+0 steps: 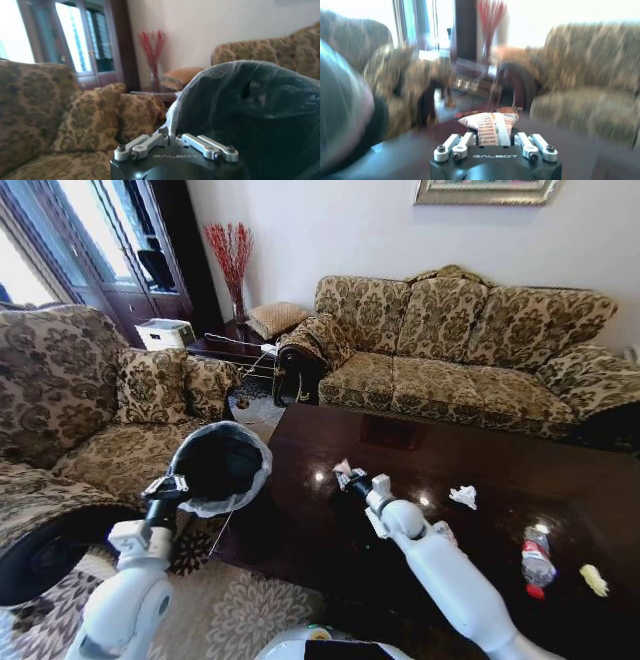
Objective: Move to the front of the table and place the trash on the table into the trash bin.
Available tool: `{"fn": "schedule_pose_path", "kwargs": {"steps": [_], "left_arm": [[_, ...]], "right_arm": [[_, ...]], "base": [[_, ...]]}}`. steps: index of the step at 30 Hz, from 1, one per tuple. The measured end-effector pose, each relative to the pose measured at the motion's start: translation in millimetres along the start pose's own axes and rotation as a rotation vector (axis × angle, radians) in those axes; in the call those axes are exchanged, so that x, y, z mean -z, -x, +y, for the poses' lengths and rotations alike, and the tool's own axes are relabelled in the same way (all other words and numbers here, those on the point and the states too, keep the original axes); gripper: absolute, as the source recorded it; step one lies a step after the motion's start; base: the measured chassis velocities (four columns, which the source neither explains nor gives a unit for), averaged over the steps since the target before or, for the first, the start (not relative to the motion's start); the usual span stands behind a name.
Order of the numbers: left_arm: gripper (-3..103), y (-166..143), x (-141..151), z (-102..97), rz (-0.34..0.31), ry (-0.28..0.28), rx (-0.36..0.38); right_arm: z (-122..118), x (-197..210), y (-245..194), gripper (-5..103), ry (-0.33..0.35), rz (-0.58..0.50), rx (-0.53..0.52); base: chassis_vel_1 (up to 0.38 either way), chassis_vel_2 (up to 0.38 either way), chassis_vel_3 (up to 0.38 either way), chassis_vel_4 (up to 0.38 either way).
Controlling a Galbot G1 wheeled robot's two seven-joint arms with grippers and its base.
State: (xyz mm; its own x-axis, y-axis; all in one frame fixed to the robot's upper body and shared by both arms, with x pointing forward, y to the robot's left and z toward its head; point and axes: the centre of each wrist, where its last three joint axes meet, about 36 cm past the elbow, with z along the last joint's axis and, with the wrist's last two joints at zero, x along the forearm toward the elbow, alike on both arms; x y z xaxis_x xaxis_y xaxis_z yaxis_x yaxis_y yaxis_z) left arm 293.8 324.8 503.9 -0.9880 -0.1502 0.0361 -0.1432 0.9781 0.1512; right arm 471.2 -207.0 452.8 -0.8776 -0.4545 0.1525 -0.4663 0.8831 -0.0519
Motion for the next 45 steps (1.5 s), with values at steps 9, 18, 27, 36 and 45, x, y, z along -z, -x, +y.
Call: {"fn": "schedule_pose_path", "kwargs": {"steps": [9,18,27,36,45], "left_arm": [[1,69,28,6.9,0.05,0.005,-0.17],[1,133,44,-41.6,0.124,-0.017,-0.36],[1,137,61,-57.1,0.12,-0.02,-0.404],[1,98,93,-24.9,0.033,0.033,-0.368],[1,78,101,-30.7,0.016,0.045,-0.4]], "right_arm": [[-12,105,-44,35,-0.03,-0.226,-0.005],[13,160,-63,38,0.008,-0.302,0.153],[56,153,-41,38,-0.006,-0.239,0.301],[93,147,-3,42,-0.028,-0.193,0.396],[120,179,22,75,-0.066,-0.253,0.4]], "base": [[0.0,0.0,0.0,0.0],[0.0,0.0,0.0,0.0],[0.0,0.0,0.0,0.0],[0.0,0.0,0.0,0.0],[0.0,0.0,0.0,0.0]]}}
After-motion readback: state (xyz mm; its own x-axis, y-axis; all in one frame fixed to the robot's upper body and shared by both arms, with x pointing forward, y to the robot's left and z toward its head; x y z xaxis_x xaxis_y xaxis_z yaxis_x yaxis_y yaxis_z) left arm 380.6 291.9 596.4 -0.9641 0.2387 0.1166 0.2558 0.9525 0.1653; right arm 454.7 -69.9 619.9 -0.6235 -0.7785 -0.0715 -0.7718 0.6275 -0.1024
